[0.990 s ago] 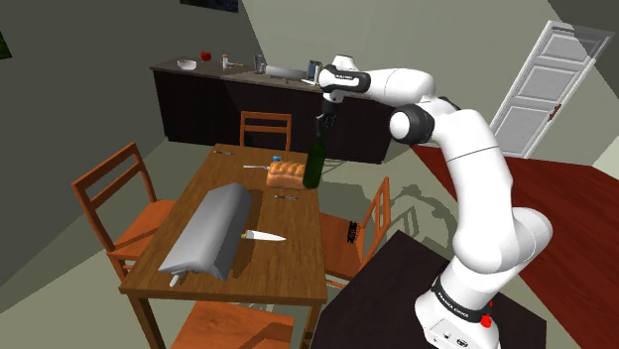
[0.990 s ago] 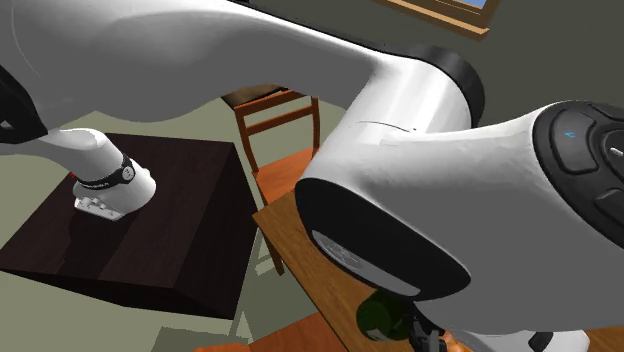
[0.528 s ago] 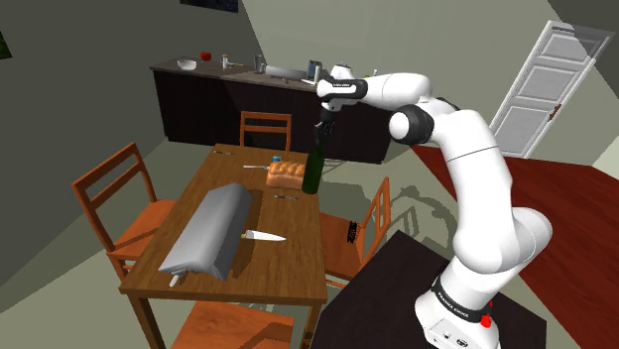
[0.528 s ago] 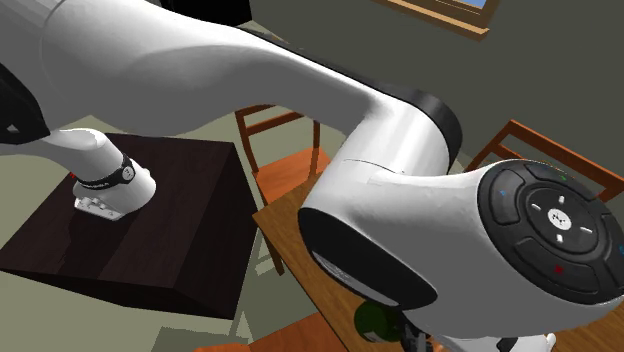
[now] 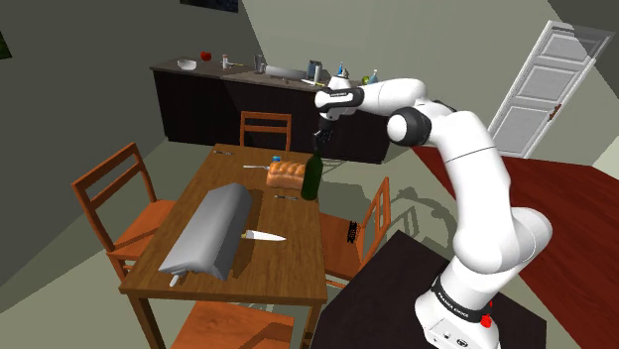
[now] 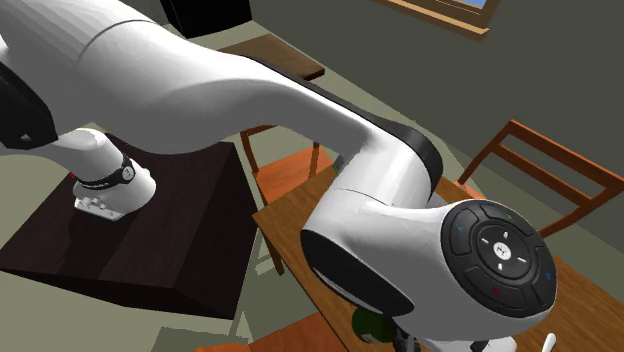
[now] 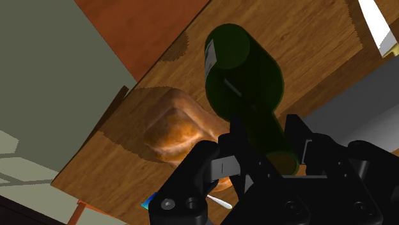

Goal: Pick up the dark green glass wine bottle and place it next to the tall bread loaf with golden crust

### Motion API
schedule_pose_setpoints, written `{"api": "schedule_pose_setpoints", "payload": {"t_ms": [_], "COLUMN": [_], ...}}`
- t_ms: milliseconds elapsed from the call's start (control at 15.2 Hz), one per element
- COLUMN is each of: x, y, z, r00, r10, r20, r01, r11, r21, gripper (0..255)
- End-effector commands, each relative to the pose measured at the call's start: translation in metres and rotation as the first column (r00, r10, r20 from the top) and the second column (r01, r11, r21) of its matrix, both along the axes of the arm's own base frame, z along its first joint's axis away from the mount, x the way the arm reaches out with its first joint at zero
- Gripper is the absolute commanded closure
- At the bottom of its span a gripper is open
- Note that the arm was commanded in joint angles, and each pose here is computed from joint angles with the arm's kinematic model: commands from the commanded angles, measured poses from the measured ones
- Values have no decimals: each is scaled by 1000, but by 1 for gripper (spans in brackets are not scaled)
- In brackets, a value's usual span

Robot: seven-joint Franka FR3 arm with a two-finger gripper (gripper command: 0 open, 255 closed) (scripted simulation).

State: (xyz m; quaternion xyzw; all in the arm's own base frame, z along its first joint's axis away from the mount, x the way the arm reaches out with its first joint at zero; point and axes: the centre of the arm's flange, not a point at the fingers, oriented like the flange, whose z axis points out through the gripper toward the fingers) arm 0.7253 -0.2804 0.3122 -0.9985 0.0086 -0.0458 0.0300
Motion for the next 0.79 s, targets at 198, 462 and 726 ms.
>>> {"api": "schedule_pose_setpoints", "payload": {"t_ms": [198, 462, 726], "x": [0, 0, 0], "y": [0, 0, 0], "z": [-26, -47, -70], "r00": [1000, 1000, 1000], "r10": [0, 0, 0], "r20": [1, 1, 1], "r01": [0, 0, 0], "r11": [1000, 1000, 1000], "r21": [-1, -1, -1], "gripper": [255, 255, 255]}}
